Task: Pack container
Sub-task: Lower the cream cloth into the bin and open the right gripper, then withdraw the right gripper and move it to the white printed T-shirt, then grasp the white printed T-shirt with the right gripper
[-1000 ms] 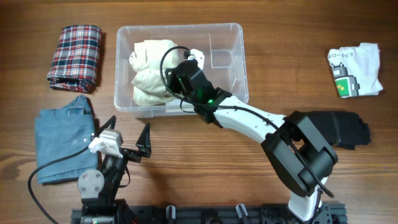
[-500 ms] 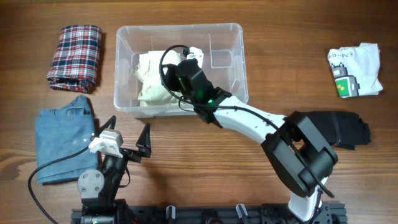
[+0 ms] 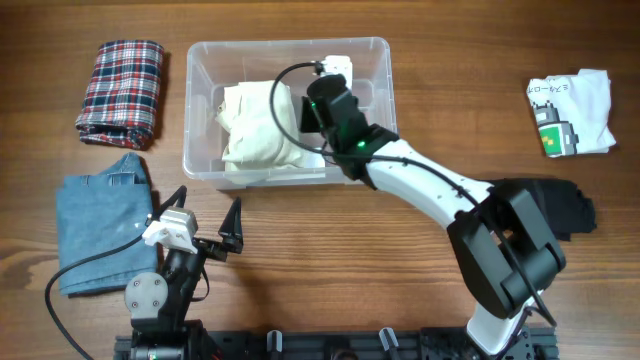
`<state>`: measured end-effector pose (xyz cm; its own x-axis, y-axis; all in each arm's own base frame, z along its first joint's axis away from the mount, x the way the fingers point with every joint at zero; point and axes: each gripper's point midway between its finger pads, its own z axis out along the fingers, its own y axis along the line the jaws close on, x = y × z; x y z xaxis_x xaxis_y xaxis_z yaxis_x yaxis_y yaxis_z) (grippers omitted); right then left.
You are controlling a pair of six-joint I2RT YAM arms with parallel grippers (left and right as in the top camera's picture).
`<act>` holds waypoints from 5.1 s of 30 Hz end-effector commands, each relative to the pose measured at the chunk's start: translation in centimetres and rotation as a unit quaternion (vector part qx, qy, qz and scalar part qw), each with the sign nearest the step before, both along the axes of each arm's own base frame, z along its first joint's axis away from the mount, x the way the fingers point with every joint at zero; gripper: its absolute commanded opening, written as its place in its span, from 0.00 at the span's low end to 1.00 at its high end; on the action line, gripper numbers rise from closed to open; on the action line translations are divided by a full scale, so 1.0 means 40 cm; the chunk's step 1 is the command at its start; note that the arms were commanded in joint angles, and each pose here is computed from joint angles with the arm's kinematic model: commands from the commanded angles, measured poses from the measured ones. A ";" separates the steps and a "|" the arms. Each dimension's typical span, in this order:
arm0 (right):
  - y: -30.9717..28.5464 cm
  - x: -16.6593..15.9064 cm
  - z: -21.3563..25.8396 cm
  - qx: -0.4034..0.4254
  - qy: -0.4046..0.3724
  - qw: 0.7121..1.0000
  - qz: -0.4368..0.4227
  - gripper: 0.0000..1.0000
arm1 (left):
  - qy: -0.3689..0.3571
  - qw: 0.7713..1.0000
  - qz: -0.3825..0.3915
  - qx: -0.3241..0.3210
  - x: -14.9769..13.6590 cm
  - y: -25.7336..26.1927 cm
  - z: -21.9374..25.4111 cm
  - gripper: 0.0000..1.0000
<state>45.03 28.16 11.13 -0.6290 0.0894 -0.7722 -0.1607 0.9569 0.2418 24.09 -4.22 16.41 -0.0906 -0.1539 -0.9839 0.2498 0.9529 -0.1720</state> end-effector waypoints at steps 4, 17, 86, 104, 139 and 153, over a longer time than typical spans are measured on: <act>0.041 -0.032 0.012 -0.026 0.007 0.996 0.080 0.04 | -0.001 1.000 0.007 0.006 0.001 0.007 -0.003 1.00; 0.027 -0.028 0.261 -0.080 0.051 0.983 0.156 0.04 | -0.001 1.000 0.007 0.006 0.001 0.007 -0.003 1.00; -0.537 0.046 0.546 -0.283 -0.034 0.958 -0.017 0.80 | -0.001 1.000 0.007 0.006 0.001 0.007 -0.003 1.00; -1.094 0.125 0.036 -0.421 0.239 0.873 -0.057 0.98 | -0.001 1.000 0.007 0.006 0.001 0.007 -0.003 1.00; -1.205 -0.045 -0.300 -0.439 0.356 0.820 -0.087 1.00 | -0.001 1.000 0.007 0.006 0.001 0.007 -0.003 1.00; -1.246 -0.072 -0.340 -0.355 0.352 0.862 -0.082 0.98 | -0.001 1.000 0.007 0.006 0.001 0.007 -0.003 1.00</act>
<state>44.82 -22.41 2.38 -0.9755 -0.1304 -0.1772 -0.0127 0.8374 -0.5464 24.09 -4.22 16.41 -0.0906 -0.1539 -0.9839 0.2498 0.9529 -0.1720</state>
